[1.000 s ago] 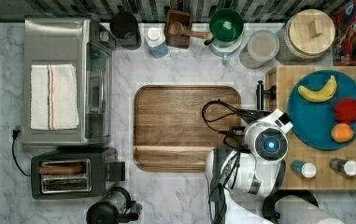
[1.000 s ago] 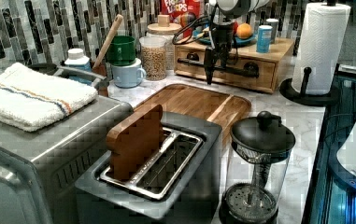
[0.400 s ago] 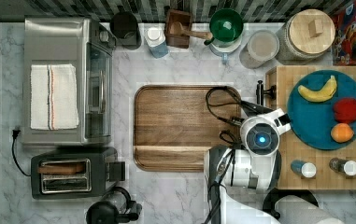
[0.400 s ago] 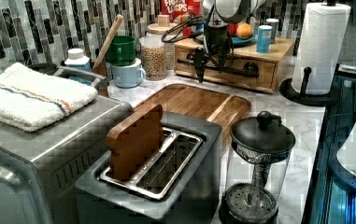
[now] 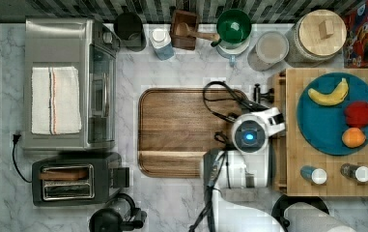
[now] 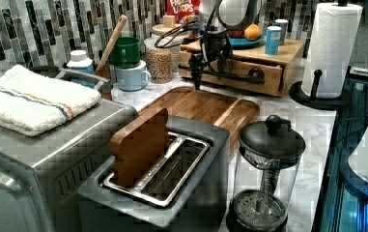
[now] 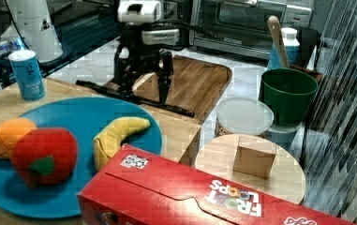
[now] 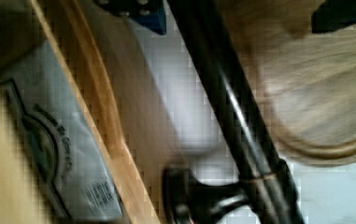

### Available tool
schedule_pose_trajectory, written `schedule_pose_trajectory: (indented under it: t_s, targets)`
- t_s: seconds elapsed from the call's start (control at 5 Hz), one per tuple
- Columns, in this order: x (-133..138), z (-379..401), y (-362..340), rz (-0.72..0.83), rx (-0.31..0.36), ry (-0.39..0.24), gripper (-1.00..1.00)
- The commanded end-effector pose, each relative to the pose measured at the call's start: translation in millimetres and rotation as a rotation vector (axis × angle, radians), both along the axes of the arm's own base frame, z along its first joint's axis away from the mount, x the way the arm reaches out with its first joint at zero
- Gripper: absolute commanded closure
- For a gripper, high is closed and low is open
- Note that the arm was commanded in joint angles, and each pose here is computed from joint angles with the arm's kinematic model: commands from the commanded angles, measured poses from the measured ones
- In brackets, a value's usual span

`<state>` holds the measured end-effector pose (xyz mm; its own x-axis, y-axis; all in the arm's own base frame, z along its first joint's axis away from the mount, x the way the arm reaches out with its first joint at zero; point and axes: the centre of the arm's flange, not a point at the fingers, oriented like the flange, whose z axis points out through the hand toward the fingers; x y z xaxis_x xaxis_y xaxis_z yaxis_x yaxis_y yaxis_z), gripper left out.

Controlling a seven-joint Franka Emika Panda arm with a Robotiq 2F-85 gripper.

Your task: Open the drawer.

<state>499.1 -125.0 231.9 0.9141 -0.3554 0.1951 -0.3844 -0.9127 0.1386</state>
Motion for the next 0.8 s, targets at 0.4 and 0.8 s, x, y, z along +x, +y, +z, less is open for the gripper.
schedule_pose_trajectory:
  t_s: [0.4,0.8]
  targets:
    - [-19.7,24.9,228.6,0.308,0.102,-0.006,-1.0]
    - [-9.9,36.9,233.9,0.283,0.096,-0.025,-1.0]
